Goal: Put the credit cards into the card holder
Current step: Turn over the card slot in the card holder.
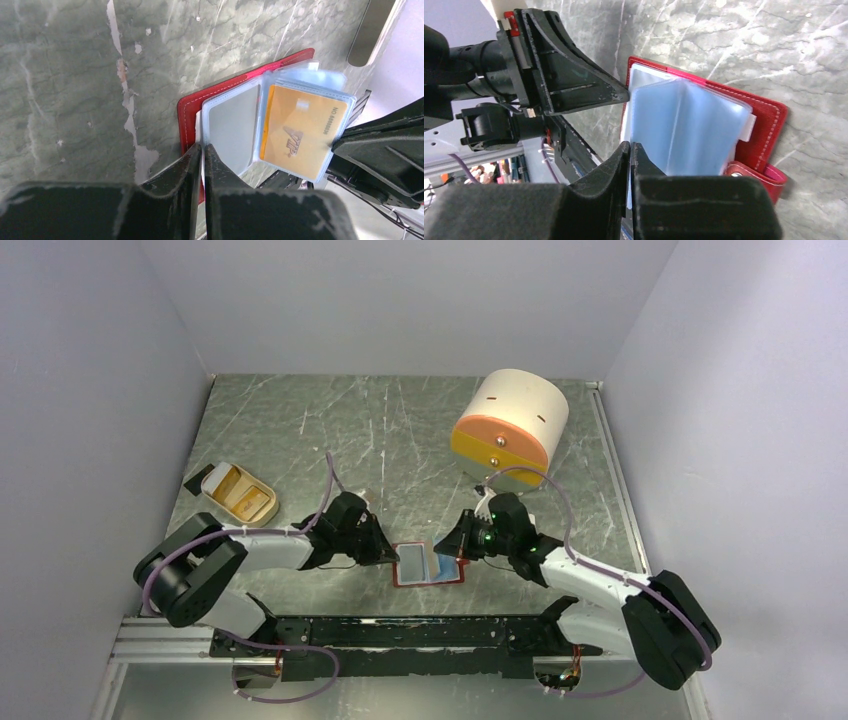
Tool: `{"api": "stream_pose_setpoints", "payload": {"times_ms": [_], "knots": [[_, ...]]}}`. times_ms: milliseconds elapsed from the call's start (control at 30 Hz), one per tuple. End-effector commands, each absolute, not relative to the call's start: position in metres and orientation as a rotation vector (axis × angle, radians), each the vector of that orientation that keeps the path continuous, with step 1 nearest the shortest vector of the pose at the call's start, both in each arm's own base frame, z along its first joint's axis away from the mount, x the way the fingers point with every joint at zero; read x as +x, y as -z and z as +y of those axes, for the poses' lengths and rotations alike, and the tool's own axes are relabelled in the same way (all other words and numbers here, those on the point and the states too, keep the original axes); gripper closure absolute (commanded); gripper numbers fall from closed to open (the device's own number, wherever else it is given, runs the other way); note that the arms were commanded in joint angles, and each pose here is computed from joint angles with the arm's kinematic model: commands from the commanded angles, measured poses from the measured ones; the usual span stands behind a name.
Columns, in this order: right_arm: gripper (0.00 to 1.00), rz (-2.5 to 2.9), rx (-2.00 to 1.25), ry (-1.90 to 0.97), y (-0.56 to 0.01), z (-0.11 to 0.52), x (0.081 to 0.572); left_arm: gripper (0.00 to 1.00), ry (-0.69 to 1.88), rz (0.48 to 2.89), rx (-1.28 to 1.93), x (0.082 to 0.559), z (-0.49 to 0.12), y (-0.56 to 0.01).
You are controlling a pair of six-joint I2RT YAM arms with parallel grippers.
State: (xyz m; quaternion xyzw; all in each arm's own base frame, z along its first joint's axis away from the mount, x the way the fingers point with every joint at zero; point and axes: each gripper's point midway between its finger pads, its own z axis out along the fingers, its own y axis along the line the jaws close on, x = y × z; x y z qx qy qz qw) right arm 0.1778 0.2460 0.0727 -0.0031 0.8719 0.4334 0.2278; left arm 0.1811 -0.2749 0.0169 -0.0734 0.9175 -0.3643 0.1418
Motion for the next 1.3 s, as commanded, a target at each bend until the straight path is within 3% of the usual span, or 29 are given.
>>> {"api": "stream_pose_setpoints", "payload": {"times_ms": [0, 1267], "knots": [[0.93, 2.362, -0.029, -1.276, -0.081, 0.257, 0.177, 0.87, 1.071, 2.646, -0.193, 0.181, -0.276, -0.012], [0.96, 2.364, -0.005, -1.514, -0.076, 0.281, 0.165, 0.87, 1.095, 2.65, -0.192, 0.18, -0.279, -0.009]]}}
